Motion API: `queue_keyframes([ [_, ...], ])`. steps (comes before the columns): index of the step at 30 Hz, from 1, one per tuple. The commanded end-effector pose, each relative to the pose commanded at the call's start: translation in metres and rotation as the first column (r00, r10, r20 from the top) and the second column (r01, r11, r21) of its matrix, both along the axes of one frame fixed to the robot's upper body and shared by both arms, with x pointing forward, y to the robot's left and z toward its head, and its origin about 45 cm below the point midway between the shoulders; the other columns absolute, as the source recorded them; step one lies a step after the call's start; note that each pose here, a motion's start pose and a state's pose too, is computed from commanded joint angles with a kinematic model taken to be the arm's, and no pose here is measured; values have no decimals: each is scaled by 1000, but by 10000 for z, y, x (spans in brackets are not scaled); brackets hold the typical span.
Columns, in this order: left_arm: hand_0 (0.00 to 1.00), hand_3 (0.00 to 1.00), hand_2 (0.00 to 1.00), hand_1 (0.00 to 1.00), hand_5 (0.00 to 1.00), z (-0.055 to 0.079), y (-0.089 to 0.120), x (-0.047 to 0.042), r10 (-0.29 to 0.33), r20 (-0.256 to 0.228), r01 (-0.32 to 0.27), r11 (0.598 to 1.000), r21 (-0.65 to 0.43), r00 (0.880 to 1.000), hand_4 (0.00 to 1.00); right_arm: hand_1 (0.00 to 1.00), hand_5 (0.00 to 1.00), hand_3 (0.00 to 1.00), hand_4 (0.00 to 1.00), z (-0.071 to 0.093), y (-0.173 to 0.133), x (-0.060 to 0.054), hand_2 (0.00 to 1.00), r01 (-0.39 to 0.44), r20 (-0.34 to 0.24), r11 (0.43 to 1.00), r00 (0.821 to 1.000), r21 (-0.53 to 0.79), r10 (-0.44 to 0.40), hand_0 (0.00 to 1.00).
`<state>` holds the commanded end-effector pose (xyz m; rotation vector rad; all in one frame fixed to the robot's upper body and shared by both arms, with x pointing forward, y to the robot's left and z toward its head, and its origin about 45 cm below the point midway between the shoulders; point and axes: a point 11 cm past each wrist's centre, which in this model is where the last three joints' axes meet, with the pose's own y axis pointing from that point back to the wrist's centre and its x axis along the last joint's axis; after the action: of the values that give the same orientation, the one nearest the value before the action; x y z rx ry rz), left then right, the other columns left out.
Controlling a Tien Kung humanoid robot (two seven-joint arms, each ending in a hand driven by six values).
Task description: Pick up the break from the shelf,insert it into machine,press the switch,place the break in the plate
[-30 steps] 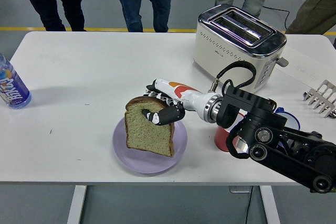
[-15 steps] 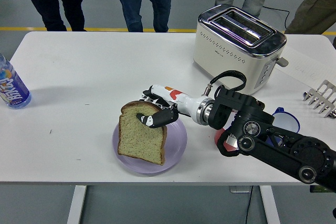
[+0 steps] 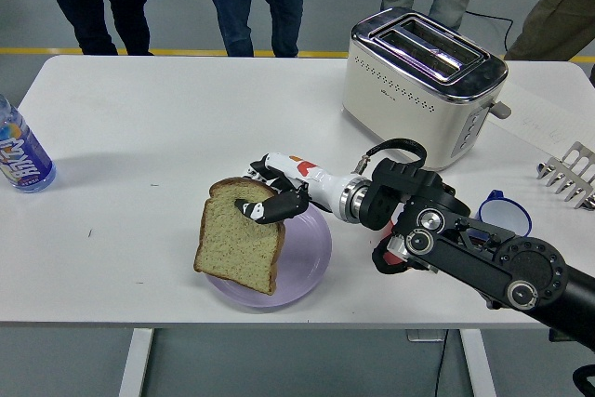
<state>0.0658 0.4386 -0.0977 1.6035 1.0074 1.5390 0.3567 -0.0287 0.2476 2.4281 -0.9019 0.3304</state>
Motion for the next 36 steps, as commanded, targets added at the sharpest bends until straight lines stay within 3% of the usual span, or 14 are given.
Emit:
queue_keyframes([
  [19,630,539,497,496,801,-2,-14,19,-2,3,2,1000,-2,1000,333,144,13,477,408,-344,-35,89,401,68,-42,997,997,-40,-70,69],
  [29,630,539,497,496,801,-2,-18,28,-3,4,3,1000,-2,1000,333,179,8,487,423,-373,-40,135,419,27,12,997,1000,-73,-26,108],
  [30,630,539,497,496,801,-2,-18,27,-4,3,4,1000,-2,1000,334,272,34,516,464,-374,-36,133,461,15,20,997,1000,-78,-13,199],
  [35,630,539,497,496,801,-3,-17,15,-5,0,5,1000,-2,1000,334,272,34,516,464,-371,-16,123,461,-42,64,994,997,-105,49,199],
  [36,630,539,497,499,801,-3,-17,14,-5,0,5,1000,-2,1000,334,364,78,552,537,-370,-14,123,502,-46,67,993,996,-107,53,334],
])
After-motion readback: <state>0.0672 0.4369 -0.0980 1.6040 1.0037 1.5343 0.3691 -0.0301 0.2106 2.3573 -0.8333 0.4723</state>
